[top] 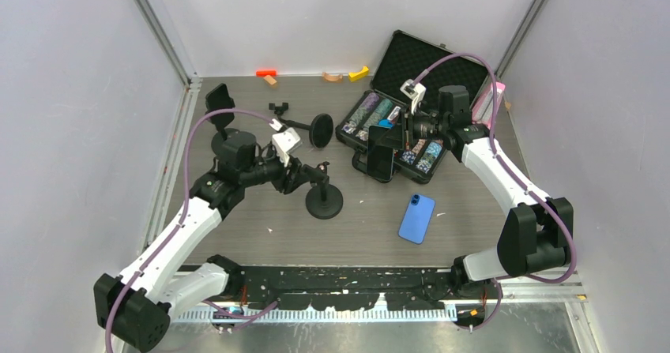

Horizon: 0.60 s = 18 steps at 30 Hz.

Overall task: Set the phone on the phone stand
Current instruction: Install the phone on the phone stand.

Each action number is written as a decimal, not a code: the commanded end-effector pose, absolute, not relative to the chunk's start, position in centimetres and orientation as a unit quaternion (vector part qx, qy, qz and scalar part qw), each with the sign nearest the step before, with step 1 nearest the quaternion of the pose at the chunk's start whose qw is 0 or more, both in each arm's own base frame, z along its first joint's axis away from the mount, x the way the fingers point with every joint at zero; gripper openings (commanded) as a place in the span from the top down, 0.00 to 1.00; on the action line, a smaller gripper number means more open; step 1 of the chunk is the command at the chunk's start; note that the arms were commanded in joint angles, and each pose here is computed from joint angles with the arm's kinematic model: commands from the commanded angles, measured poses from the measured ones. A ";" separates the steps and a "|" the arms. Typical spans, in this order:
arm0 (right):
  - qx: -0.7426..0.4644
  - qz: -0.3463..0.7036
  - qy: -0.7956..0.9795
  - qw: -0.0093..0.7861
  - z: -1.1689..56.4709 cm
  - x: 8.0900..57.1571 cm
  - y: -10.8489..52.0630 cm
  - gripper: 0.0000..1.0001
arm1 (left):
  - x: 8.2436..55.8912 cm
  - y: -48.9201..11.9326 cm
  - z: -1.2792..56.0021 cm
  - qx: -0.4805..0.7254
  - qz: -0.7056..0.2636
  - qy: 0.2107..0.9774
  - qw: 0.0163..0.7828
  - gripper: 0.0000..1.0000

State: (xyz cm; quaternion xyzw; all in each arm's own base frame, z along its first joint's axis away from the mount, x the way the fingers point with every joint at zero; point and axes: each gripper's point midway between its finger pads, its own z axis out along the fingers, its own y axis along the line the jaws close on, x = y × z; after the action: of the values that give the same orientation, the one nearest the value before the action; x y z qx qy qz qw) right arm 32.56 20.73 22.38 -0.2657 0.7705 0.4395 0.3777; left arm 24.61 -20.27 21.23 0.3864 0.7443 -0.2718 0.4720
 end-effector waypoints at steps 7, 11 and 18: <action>-0.286 0.446 0.742 0.411 25.0 33.0 21.1 1.00 | 24.7 -20.5 24.6 0.379 -0.278 0.726 0.502 0.56; -0.285 0.446 0.744 0.409 24.9 33.0 21.1 1.00 | 24.9 -20.2 24.0 0.376 -0.269 0.732 0.500 0.61; -0.286 0.446 0.743 0.409 24.8 33.1 21.1 1.00 | 24.8 -20.2 23.3 0.371 -0.271 0.738 0.493 0.63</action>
State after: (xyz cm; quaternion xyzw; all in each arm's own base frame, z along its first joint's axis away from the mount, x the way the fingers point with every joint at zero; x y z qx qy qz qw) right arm 32.56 20.73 22.38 -0.2658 0.7705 0.4394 0.3776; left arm 24.73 -20.21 22.23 0.3763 0.7452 -0.2720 0.4787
